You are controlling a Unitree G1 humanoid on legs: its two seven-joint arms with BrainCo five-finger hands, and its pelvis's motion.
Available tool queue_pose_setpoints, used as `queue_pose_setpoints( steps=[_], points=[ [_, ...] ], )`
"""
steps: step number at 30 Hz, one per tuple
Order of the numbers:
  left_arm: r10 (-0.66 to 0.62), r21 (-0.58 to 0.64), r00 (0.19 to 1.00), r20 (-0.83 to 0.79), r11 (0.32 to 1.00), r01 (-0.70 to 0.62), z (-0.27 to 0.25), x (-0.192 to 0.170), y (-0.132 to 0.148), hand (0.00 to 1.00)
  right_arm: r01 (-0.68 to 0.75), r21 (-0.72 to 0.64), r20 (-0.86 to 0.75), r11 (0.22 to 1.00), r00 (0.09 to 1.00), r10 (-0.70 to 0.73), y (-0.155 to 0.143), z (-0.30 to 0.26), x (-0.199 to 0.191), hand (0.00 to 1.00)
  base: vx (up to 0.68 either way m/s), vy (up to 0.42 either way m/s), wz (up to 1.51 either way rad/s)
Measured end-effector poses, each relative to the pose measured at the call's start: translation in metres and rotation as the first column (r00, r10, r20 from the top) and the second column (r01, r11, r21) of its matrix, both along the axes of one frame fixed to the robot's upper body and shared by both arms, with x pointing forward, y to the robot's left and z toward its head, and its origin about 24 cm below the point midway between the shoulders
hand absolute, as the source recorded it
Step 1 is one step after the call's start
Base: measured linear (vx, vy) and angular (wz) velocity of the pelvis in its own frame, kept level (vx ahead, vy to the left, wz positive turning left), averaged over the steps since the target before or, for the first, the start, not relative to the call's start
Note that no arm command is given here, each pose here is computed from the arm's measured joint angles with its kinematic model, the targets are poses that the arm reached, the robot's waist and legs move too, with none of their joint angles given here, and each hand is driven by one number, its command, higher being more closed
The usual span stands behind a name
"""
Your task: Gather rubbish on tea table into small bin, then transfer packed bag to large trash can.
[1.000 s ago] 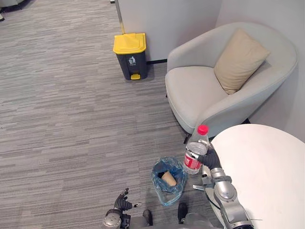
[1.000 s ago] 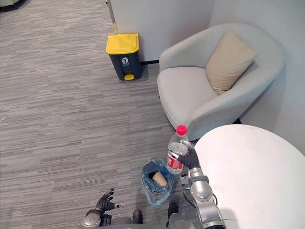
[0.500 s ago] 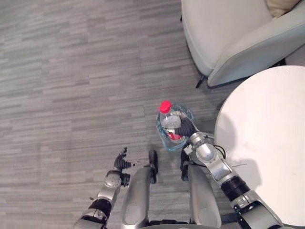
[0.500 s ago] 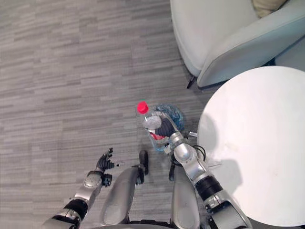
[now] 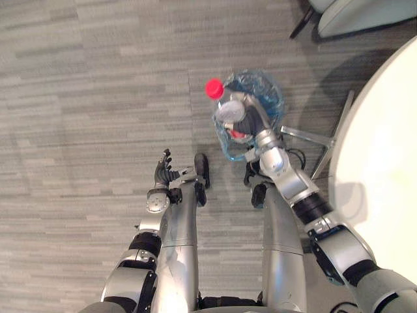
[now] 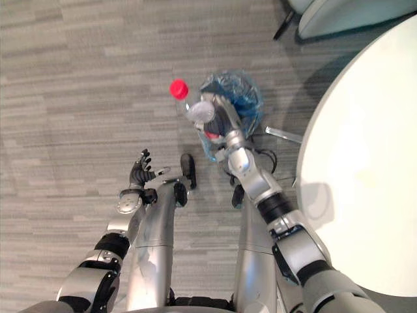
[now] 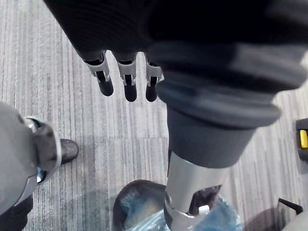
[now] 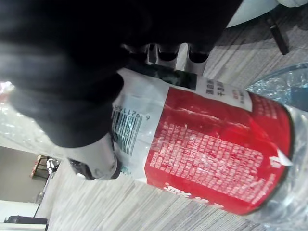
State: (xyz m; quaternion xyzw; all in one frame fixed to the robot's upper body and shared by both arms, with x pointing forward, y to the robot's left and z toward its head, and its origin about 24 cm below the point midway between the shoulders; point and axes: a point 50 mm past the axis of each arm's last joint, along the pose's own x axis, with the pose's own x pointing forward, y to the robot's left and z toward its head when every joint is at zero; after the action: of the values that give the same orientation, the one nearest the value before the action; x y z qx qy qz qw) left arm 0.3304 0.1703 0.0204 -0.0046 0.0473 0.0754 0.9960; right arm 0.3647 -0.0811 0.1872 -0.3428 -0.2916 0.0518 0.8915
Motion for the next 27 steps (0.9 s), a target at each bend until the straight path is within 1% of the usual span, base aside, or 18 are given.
queue_pose_setpoints(
  steps=[2,5,6,9,11,12,15,16,21,27],
  points=[
    [-0.006,-0.004,1.0,0.019,1.0,0.006,0.006,0.003,-0.003,0.0,0.032,-0.005,0.02,0.999,0.999,-0.031,-0.007,0.011,0.007,1.0,0.0,0.007,0.1],
    [-0.018,-0.024,0.999,0.051,1.0,0.02,0.013,0.007,-0.008,0.0,0.114,0.003,0.014,0.994,0.993,-0.114,-0.024,0.02,0.018,1.0,0.01,0.004,0.09],
    [-0.031,-0.022,0.997,0.067,0.999,0.032,0.016,0.009,-0.012,0.0,0.142,0.016,0.004,0.99,0.99,-0.142,-0.033,0.022,0.022,1.0,0.01,-0.002,0.04],
    [-0.03,-0.042,0.995,0.091,0.999,0.034,0.02,0.009,-0.013,0.0,0.197,0.04,-0.005,0.98,0.98,-0.197,-0.047,0.029,0.028,1.0,0.0,-0.005,0.07],
    [-0.036,-0.042,0.994,0.102,0.998,0.041,0.022,0.009,-0.015,0.0,0.216,0.06,0.001,0.975,0.976,-0.216,-0.053,0.035,0.03,1.0,0.0,-0.005,0.1],
    [-0.039,-0.049,0.993,0.115,0.998,0.045,0.025,0.01,-0.016,0.0,0.242,0.095,0.002,0.966,0.97,-0.243,-0.058,0.039,0.032,1.0,0.0,-0.004,0.11],
    [-0.046,-0.051,0.99,0.131,0.997,0.053,0.028,0.01,-0.018,0.0,0.266,0.107,-0.012,0.958,0.964,-0.266,-0.063,0.042,0.035,1.0,0.0,-0.002,0.07],
    [-0.051,-0.048,0.99,0.133,0.997,0.058,0.028,0.01,-0.019,0.0,0.276,0.108,-0.02,0.955,0.961,-0.276,-0.066,0.041,0.036,0.0,0.0,0.002,0.04],
    [-0.055,-0.046,0.989,0.138,0.997,0.062,0.029,0.01,-0.02,0.0,0.296,0.147,-0.027,0.944,0.955,-0.296,-0.071,0.042,0.036,0.0,0.0,0.0,0.0],
    [-0.054,-0.047,0.988,0.143,0.997,0.061,0.029,0.009,-0.02,0.0,0.289,0.163,-0.02,0.943,0.957,-0.29,-0.069,0.044,0.036,0.0,0.0,0.0,0.0]
  ],
)
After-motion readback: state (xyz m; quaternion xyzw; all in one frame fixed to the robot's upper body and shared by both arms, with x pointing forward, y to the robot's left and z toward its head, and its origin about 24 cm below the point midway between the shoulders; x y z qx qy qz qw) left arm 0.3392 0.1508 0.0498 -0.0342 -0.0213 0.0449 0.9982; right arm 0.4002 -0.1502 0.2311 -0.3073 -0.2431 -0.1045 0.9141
